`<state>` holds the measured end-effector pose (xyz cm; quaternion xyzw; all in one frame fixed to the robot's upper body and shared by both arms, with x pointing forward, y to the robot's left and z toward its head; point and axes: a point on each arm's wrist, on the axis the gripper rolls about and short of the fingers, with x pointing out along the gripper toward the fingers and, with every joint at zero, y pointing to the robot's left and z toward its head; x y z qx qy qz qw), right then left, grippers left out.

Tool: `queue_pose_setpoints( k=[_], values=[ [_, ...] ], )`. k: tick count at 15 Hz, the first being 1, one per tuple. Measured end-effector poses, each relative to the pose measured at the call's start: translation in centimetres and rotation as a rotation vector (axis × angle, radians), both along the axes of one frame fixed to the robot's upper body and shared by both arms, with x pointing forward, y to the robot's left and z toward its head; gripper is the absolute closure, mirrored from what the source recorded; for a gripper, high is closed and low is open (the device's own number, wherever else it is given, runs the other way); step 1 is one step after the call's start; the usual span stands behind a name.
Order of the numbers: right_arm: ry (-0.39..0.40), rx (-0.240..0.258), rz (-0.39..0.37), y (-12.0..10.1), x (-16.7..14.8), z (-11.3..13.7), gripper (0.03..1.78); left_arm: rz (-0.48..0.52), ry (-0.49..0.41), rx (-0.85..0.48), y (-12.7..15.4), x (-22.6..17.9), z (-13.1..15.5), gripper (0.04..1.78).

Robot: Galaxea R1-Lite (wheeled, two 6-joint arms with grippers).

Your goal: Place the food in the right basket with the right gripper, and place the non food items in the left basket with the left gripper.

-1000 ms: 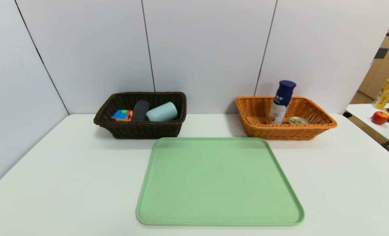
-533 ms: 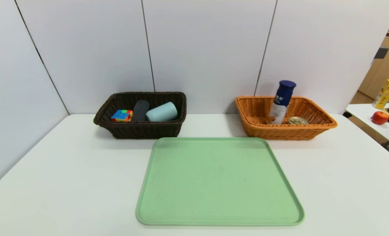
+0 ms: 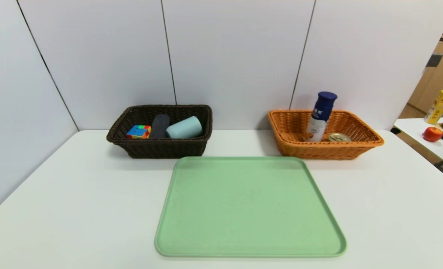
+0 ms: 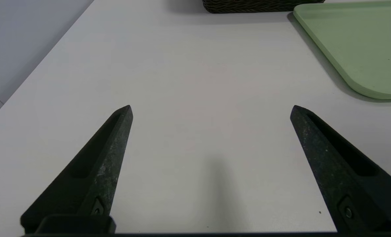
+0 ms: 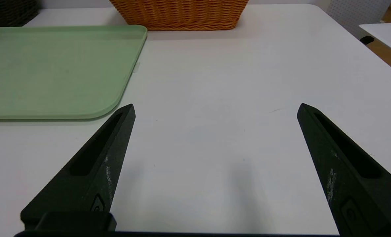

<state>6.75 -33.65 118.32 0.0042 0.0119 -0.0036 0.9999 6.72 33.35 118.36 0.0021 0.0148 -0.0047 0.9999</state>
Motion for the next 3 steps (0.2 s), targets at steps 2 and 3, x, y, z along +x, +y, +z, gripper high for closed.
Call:
queue_pose_setpoints(
  k=[2,3],
  values=[
    [-0.003,0.0,0.0,0.0,0.0,0.02,0.11,0.0,0.0,0.0,0.0,0.0,0.0,0.13],
    [-0.002,-0.001,0.0,0.0,0.01,0.01,0.11,0.0,0.0,0.0,0.0,0.0,0.0,0.13]
  ],
)
